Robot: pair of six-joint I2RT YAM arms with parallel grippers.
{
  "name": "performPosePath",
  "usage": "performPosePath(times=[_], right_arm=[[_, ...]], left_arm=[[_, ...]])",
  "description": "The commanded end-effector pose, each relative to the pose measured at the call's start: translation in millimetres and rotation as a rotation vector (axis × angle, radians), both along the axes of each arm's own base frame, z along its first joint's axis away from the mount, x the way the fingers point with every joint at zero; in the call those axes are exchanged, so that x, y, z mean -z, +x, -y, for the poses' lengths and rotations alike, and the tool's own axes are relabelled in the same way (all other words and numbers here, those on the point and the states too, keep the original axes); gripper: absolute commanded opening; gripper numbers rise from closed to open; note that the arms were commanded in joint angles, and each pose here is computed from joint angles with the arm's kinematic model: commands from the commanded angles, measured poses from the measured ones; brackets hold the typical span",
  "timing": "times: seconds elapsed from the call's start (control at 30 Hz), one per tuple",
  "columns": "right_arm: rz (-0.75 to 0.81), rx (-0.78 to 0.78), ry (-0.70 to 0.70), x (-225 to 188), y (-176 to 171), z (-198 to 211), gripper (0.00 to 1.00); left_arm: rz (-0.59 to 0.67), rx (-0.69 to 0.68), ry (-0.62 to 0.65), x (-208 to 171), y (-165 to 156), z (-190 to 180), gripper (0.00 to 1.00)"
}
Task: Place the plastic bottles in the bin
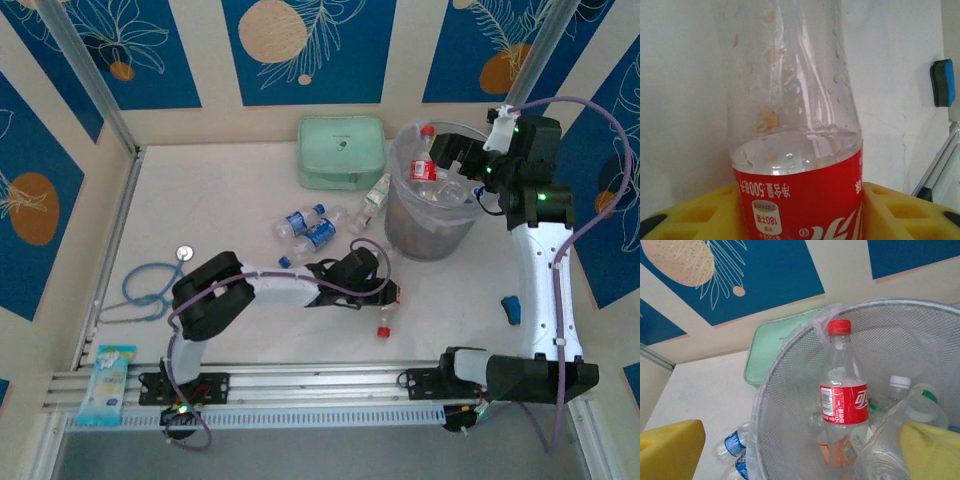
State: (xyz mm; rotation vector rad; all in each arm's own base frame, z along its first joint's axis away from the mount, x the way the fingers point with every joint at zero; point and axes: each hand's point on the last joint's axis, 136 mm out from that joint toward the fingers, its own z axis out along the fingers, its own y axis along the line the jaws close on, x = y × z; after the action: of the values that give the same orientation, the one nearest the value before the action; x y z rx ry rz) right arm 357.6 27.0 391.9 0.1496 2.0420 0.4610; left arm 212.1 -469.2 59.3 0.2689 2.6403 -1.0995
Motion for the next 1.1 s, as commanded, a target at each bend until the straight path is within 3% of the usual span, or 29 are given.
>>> performPosePath(times=[0.0,0.23,0.4,0.53,0.7,0.77,0.93,1.07], right_arm=[[0.025,-0.075,0.015,-8,-7,-16,0.98],[0.003,-0.302,0.055,-11,-20,-71,0.92],[-0.007,-0.519,0.088,-13,-33,-131,0.87],[-0.04,-0.631,0.13,-4,-35,-173,0.8],[-0.109,-0.716,0.128,22,-31,-218,0.76],[-0.141,-0.759,0.128,33,-31,-235,0.8],[-0.237,-0.741,0.089,67,-15,-250,1.0],[-0.286,-0.761,0.117,84,-8,-260,0.99]], left_arm=[[0.076,-0.018,-0.004,-31,11,-22,0.51],[0.262,-0.099,0.073,-86,39,-95,0.5],[0.349,-0.135,0.018,-113,62,-148,0.45],[0.458,-0.149,-0.074,-142,70,-173,0.38],[0.582,-0.105,-0.071,-165,67,-185,0.38],[0.6,-0.081,-0.081,-169,64,-184,0.37],[0.607,-0.047,-0.115,-172,61,-177,0.37],[0.608,-0.018,-0.139,-173,59,-171,0.37]])
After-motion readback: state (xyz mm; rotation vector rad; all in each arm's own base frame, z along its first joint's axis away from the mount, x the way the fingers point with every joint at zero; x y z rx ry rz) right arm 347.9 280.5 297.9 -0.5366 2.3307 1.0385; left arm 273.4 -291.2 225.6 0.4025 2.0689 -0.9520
